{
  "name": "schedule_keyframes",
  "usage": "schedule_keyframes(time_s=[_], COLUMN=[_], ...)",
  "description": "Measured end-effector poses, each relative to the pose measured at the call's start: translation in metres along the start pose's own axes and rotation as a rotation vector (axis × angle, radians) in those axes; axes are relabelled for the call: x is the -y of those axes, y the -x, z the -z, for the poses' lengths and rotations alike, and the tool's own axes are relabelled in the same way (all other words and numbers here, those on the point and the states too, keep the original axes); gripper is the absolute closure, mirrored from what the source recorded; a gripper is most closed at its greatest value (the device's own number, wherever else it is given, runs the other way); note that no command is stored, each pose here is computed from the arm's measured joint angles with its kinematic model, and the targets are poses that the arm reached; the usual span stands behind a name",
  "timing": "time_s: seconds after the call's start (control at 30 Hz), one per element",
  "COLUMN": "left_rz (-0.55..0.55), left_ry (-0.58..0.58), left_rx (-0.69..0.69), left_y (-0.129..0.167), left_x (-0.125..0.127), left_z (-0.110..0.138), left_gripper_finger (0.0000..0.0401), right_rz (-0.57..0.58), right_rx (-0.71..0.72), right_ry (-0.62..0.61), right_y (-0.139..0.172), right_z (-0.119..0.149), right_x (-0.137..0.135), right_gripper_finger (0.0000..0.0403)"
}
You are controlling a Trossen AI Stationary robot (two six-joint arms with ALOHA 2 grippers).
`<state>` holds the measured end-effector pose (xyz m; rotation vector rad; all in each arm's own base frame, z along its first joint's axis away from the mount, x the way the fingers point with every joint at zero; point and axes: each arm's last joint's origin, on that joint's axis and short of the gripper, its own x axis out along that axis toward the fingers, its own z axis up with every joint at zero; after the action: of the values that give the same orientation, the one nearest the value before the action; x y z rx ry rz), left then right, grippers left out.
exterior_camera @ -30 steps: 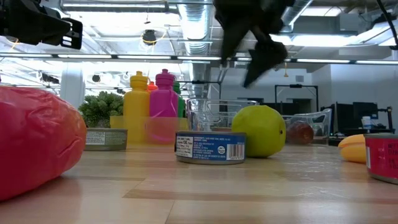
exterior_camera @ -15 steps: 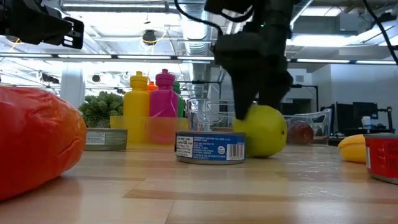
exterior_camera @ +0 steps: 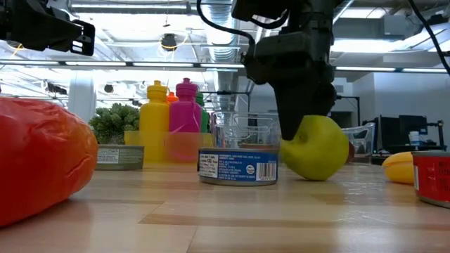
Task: Pick & Place Food Item
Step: Put the green apple into the right transparent bin
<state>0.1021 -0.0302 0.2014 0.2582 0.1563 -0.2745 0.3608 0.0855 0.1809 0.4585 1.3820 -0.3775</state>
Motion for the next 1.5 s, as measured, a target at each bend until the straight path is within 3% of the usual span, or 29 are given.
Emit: schedule_keyframes(time_s=[0.27, 0.8, 1.07, 1.33, 1.5], left_rz=[0.0, 0.0, 0.0, 0.0, 0.0], left_ry=[0.0, 0.0, 0.0, 0.0, 0.0], left_rx=[0.0, 0.0, 0.0, 0.0, 0.0], left_y=[0.0, 0.0, 0.0, 0.0, 0.0], left_x=[0.0, 0.0, 0.0, 0.0, 0.0], left_z=[0.0, 0.0, 0.0, 0.0, 0.0], left_gripper_finger=[0.0399, 0.0399, 0.0399, 0.0399, 0.0399], right_rz=[-0.014, -0.008, 0.005, -0.112, -0.114], right_rx=[-0.023, -0.032, -0.051, -0.187, -0.216], right_ry=[-0.001, -0.057, 0.118, 0.087, 0.054], right_y=[0.0, 0.0, 0.0, 0.001, 0.001], right_z=[0.001, 0.002, 0.003, 0.003, 0.002], right_x=[0.0, 0.0, 0.003, 0.006, 0.011], right_gripper_finger=[0.0103, 0.0105, 0.0105, 0.0105, 0.0107])
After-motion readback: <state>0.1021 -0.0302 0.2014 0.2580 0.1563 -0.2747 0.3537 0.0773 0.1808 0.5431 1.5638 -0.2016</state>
